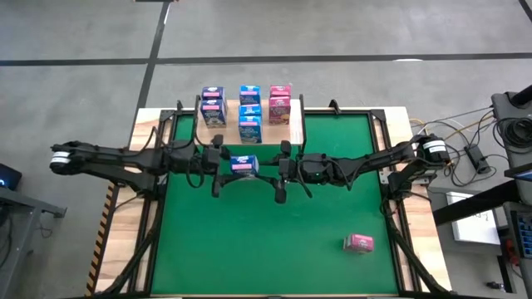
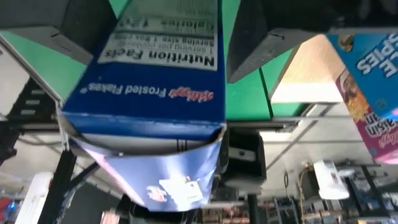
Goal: Stack cereal on shelf
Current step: Put the blue cereal box on the shelf aligned with the other blue boxes
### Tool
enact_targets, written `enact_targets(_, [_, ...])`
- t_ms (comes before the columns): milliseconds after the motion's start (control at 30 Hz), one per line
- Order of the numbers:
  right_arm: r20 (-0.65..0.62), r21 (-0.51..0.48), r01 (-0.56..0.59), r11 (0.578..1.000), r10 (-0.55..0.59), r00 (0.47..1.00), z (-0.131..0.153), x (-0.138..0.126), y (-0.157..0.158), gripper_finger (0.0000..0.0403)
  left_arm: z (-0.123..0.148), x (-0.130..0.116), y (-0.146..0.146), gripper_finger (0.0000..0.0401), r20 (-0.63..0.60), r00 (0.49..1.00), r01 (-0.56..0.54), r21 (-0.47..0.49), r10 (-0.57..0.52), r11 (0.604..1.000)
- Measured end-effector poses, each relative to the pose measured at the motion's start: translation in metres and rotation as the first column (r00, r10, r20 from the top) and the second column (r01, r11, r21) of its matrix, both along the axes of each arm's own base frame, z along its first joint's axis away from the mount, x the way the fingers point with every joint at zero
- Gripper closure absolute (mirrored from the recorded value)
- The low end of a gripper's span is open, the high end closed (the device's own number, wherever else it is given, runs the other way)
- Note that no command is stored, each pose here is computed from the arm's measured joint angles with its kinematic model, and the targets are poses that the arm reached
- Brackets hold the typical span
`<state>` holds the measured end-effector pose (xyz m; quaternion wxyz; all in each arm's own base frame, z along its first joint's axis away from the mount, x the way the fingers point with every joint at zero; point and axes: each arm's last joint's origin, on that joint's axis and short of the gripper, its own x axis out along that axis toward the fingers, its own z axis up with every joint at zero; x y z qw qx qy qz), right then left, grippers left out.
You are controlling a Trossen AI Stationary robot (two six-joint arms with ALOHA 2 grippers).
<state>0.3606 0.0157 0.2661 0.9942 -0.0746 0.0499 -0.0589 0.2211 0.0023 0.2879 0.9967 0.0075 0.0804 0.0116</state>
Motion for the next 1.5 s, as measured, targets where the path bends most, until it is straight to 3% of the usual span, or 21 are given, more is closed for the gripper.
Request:
enact_targets(267, [-0.037, -0.013, -0.001, 1.000, 0.001, 0.999, 0.001, -0.004, 0.000, 0.0236, 0.024, -0.008, 0.000, 0.0136, -0.171, 0.985, -0.003, -0.008, 0.002, 1.000])
enact_targets(467, [-0.187, -0.028, -0.006, 1.000, 0.000, 0.982, -0.006, -0.004, 0.000, 0.0236, 0.056, -0.020, 0.000, 0.0136, -0.337, 0.941, -0.031, -0.055, 0.011, 0.998])
enact_targets(633, [-0.283, -0.033, -0.008, 0.999, -0.002, 0.959, -0.008, -0.005, 0.000, 0.0236, 0.081, -0.015, -0.001, 0.0136, -0.328, 0.945, -0.021, -0.041, 0.007, 0.999])
enact_targets(1000, [-0.286, -0.034, -0.006, 0.999, -0.004, 0.958, -0.008, -0.005, -0.001, 0.0236, 0.059, 0.028, 0.000, 0.0136, -0.402, 0.915, -0.001, 0.027, 0.011, 1.000])
enact_targets(1500, [-0.283, -0.028, 0.003, 1.000, -0.011, 0.959, -0.009, -0.005, -0.003, 0.0236, 0.049, 0.036, 0.001, 0.0149, -0.449, 0.892, -0.033, 0.036, 0.046, 0.999])
